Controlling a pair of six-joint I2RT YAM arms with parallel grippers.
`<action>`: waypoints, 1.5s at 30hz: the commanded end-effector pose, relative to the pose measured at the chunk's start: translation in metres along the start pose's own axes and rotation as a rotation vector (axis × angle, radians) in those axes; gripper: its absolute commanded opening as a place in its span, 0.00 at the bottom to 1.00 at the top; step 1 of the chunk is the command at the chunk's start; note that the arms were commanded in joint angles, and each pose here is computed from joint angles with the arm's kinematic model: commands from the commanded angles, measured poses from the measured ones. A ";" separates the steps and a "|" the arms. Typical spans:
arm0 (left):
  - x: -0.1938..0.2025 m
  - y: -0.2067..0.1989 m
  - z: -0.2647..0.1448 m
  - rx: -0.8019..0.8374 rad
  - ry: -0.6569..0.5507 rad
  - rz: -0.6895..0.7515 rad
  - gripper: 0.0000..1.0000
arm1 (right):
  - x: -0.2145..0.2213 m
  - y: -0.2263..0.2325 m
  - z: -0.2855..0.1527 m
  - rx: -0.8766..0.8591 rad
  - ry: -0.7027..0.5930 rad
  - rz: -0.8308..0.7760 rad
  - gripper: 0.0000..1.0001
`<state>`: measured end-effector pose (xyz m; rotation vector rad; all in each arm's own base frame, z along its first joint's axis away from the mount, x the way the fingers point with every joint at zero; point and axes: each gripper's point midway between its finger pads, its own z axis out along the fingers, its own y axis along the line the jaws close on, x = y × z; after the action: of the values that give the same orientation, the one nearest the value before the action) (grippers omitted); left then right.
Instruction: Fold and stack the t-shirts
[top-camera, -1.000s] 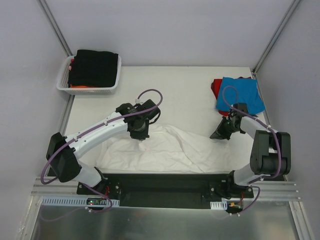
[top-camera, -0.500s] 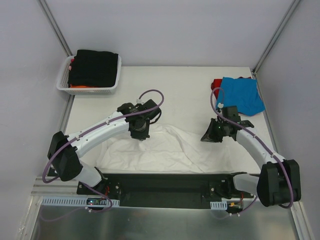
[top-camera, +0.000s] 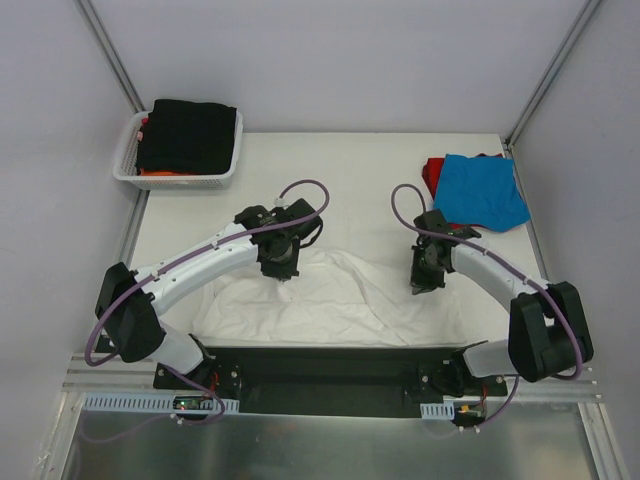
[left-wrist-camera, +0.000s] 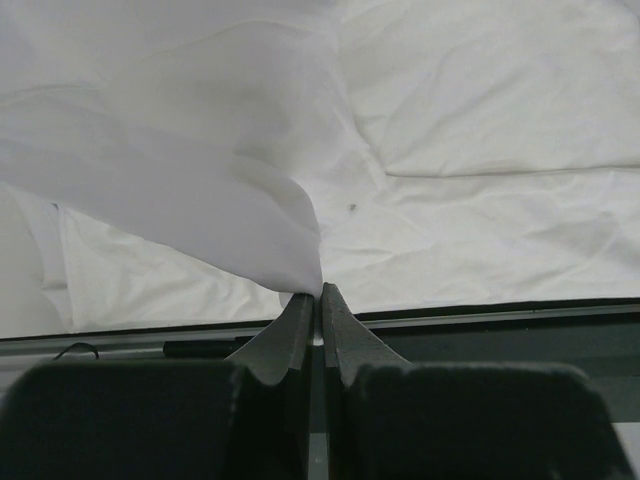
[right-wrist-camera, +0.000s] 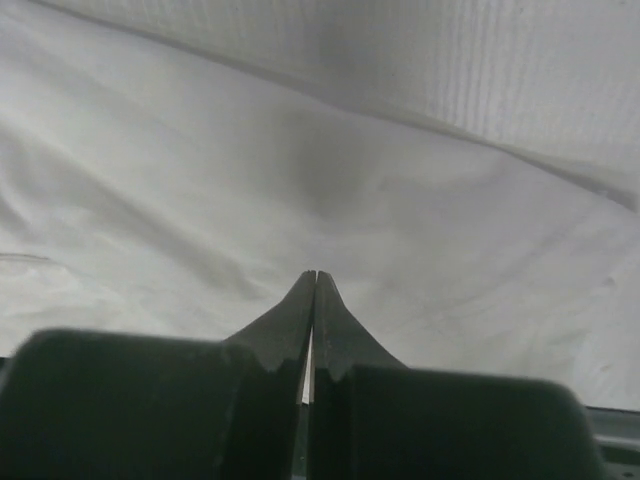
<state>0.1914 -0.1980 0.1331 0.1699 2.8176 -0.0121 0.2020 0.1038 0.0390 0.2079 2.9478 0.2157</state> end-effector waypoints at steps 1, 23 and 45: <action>-0.002 0.001 -0.004 0.004 -0.007 0.043 0.00 | -0.008 -0.025 -0.014 0.276 -0.059 -0.047 0.01; 0.009 0.027 0.007 0.006 0.028 -0.002 0.00 | -0.007 0.017 0.039 0.263 0.006 -0.024 0.01; -0.009 0.026 0.005 0.023 0.008 -0.026 0.00 | -0.071 0.027 -0.011 0.195 -0.083 -0.024 0.37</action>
<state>0.1979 -0.1666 0.1182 0.1349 2.8540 0.0073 0.2667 0.1110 0.0195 0.2224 2.9715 -0.1891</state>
